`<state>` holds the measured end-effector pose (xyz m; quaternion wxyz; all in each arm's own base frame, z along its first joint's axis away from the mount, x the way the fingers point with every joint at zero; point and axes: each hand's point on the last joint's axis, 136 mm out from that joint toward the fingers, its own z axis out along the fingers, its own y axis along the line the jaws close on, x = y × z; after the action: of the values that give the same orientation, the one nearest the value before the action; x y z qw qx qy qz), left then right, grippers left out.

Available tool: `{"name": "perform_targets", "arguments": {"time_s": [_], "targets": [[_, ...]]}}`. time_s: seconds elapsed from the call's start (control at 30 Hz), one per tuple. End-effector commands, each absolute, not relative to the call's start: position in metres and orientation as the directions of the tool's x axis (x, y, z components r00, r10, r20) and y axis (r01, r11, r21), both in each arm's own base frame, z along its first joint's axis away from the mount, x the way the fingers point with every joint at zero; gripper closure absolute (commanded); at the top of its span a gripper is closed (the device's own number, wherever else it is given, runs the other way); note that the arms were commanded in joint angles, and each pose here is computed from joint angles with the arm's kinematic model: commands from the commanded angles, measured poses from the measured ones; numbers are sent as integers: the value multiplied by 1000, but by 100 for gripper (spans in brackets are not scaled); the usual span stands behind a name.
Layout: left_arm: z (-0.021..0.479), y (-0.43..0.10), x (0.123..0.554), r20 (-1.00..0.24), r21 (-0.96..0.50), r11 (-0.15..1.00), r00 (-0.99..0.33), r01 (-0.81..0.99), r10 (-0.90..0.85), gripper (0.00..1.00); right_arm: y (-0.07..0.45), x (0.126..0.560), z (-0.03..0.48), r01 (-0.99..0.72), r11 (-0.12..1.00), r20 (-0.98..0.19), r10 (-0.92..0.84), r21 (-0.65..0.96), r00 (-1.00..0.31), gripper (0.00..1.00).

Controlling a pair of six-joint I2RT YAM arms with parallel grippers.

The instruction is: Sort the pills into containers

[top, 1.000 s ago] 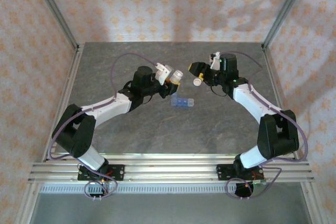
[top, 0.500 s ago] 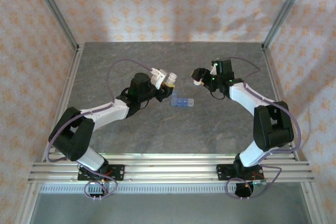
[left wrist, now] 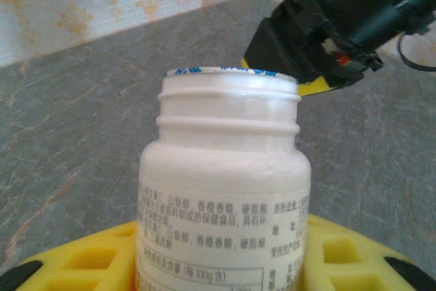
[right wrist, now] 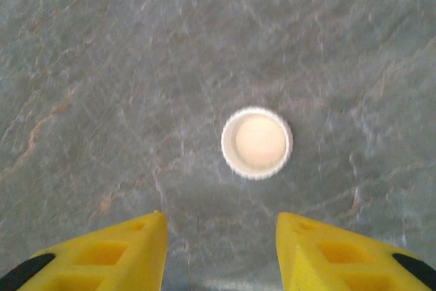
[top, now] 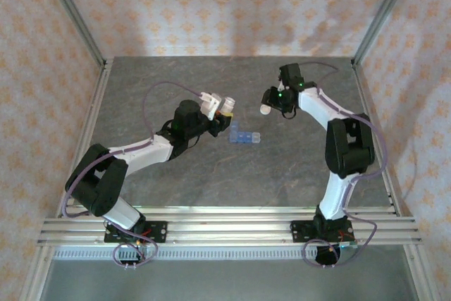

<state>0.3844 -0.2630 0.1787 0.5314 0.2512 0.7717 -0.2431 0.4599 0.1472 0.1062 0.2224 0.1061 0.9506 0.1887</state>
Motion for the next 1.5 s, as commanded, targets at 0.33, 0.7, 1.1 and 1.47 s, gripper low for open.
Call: {"name": "perform_targets", "arguments": {"time_s": [0.33,0.7,1.1,1.47], "targets": [[201,-261,381,-968,-104,756,-239,647,72,100,155,471,65,16,996,-278,40,90,-960,58],[202,-258,384,-969,-106,758,-238,644,67,100,164,472,43,-33,999,-235,-24,35,-972,65],[199,-259,386,-967,-114,756,-246,644,64,100,165,468,28,-50,999,-214,-47,7,-976,77],[198,-259,384,-965,-129,754,-257,644,55,100,173,468,30,-49,997,-207,-38,51,-978,100]]}}
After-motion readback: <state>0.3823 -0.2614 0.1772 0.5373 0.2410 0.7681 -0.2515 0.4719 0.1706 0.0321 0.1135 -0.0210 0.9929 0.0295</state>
